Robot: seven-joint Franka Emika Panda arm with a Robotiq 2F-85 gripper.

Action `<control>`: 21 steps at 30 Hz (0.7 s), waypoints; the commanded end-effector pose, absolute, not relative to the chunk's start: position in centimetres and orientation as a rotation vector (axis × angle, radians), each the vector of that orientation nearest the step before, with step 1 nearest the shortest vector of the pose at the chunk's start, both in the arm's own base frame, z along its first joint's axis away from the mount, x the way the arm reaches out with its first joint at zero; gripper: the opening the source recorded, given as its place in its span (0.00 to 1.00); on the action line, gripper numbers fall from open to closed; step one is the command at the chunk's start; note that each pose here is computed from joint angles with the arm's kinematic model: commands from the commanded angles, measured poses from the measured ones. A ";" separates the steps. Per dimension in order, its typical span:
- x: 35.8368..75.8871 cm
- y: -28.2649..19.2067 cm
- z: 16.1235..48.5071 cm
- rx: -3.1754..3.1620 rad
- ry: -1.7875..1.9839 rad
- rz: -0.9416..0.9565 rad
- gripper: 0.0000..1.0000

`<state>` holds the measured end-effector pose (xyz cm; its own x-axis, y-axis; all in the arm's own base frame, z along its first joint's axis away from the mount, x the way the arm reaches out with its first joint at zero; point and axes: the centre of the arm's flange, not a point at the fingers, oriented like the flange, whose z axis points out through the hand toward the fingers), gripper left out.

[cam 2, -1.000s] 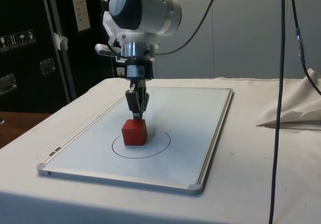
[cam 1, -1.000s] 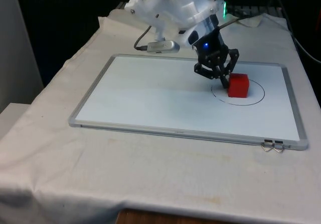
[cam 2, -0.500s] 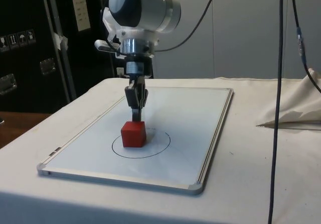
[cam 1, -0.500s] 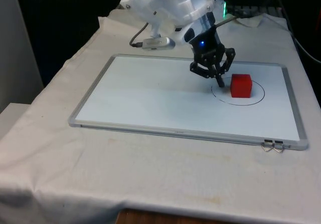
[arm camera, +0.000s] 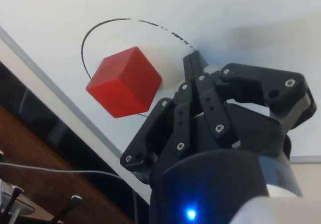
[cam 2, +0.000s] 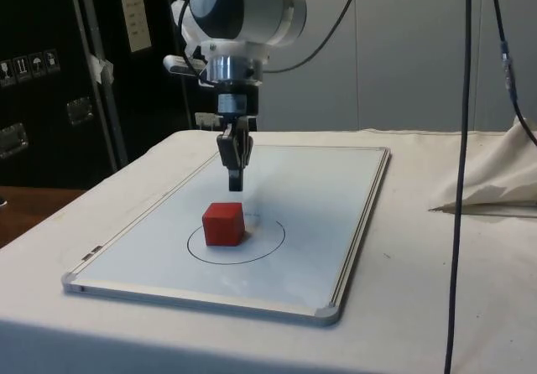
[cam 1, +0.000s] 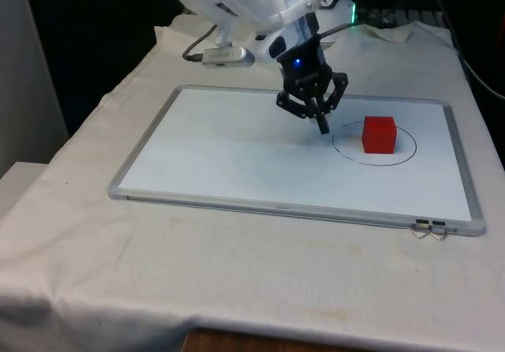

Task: Push the cube into the marked area.

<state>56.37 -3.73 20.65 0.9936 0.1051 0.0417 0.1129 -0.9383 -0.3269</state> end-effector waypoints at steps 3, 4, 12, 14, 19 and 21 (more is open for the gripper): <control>56.4 -4.0 20.9 -2.810 -0.162 -0.036 0.00; 56.3 -4.1 21.4 -2.827 -0.160 -0.030 0.00; 56.5 -4.4 23.2 -2.840 -0.167 -0.047 0.00; 56.6 -4.6 24.0 -2.845 -0.170 -0.053 0.00; 56.8 -4.8 24.9 -2.841 -0.178 -0.075 0.00; 56.7 -4.9 25.5 -2.857 -0.178 -0.069 0.00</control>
<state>56.81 -4.86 25.32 0.9906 0.1152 0.0736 0.1315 -0.9509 -0.2803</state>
